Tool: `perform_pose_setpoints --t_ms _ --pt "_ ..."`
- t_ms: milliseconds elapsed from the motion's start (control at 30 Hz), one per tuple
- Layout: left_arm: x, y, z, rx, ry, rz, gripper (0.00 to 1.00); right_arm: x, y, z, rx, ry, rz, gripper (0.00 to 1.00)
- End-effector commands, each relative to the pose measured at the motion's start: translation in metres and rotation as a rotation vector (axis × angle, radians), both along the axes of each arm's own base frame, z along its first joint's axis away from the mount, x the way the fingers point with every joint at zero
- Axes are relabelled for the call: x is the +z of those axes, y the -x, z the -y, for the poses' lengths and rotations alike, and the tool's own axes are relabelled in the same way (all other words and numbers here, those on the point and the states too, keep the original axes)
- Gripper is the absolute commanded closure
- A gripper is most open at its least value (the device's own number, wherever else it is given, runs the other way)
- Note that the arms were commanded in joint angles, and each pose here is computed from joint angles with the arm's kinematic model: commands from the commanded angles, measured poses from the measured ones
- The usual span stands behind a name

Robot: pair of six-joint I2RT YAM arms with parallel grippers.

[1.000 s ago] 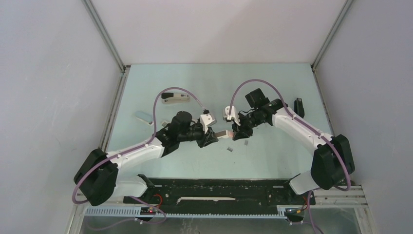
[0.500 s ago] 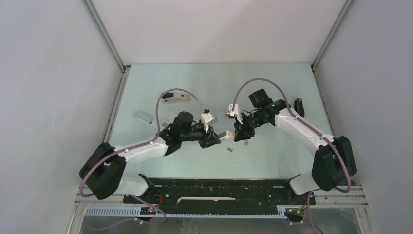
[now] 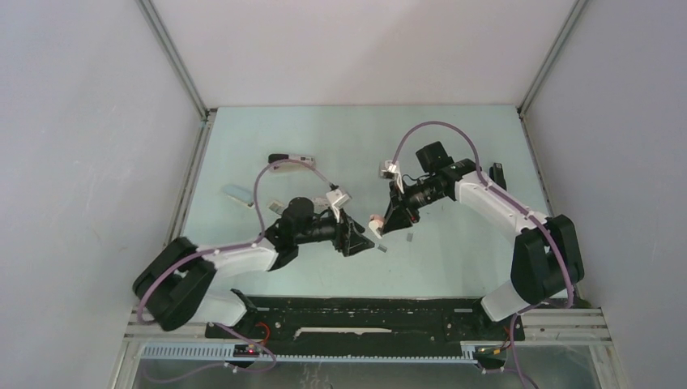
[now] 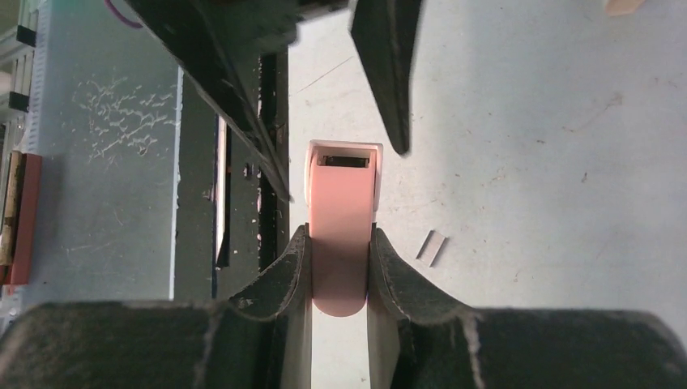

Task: Unload the staples from the stapler
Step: Unload the staple at the center of the board, then place the stapler at the center of the board.

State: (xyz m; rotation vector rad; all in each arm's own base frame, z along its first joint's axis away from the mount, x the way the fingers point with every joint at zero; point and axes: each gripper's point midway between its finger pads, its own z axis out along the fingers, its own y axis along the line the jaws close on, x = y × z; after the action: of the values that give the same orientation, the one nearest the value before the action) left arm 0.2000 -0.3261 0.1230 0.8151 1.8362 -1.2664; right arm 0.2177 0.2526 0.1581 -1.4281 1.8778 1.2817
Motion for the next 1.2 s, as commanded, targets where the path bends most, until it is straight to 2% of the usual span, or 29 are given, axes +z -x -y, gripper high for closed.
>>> perform_pose_setpoints --t_ms 0,100,200,300,433,500,633,667,833,1000,1167 --pt "0.031 -0.008 -0.028 0.171 0.046 0.1 0.27 0.018 -0.007 0.0 -0.024 -0.042 -0.004 1.0" --pt "0.035 -0.013 -0.068 0.383 -0.005 0.09 0.19 0.013 -0.011 -0.005 -0.033 0.01 0.05 1.0" --pt "0.069 -0.009 -0.108 0.56 0.047 0.111 0.02 0.002 -0.01 -0.022 -0.018 0.089 0.117 1.0" --pt "0.124 0.003 -0.16 0.749 0.168 0.16 0.0 -0.006 -0.014 -0.053 -0.02 0.171 0.159 1.0" --pt "0.182 0.028 -0.218 0.894 0.262 0.262 0.0 -0.022 -0.013 -0.112 0.009 0.267 0.175 1.0" --pt "0.207 0.042 -0.239 0.917 0.269 0.326 0.0 -0.028 -0.013 -0.144 0.012 0.312 0.19 1.0" --pt "0.228 0.057 -0.259 0.917 0.199 0.44 0.0 -0.035 -0.014 -0.21 0.013 0.372 0.269 1.0" --pt "0.229 0.058 -0.262 0.918 0.185 0.46 0.0 -0.051 -0.015 -0.223 0.022 0.408 0.285 1.0" --pt "0.217 0.057 -0.268 0.931 0.166 0.523 0.0 -0.063 -0.021 -0.278 0.01 0.434 0.352 1.0" --pt "0.213 0.061 -0.276 0.953 0.201 0.57 0.0 -0.071 -0.026 -0.303 -0.014 0.412 0.482 0.94" --pt "0.21 0.064 -0.277 0.954 0.234 0.581 0.0 -0.073 -0.032 -0.316 -0.038 0.389 0.519 0.9"
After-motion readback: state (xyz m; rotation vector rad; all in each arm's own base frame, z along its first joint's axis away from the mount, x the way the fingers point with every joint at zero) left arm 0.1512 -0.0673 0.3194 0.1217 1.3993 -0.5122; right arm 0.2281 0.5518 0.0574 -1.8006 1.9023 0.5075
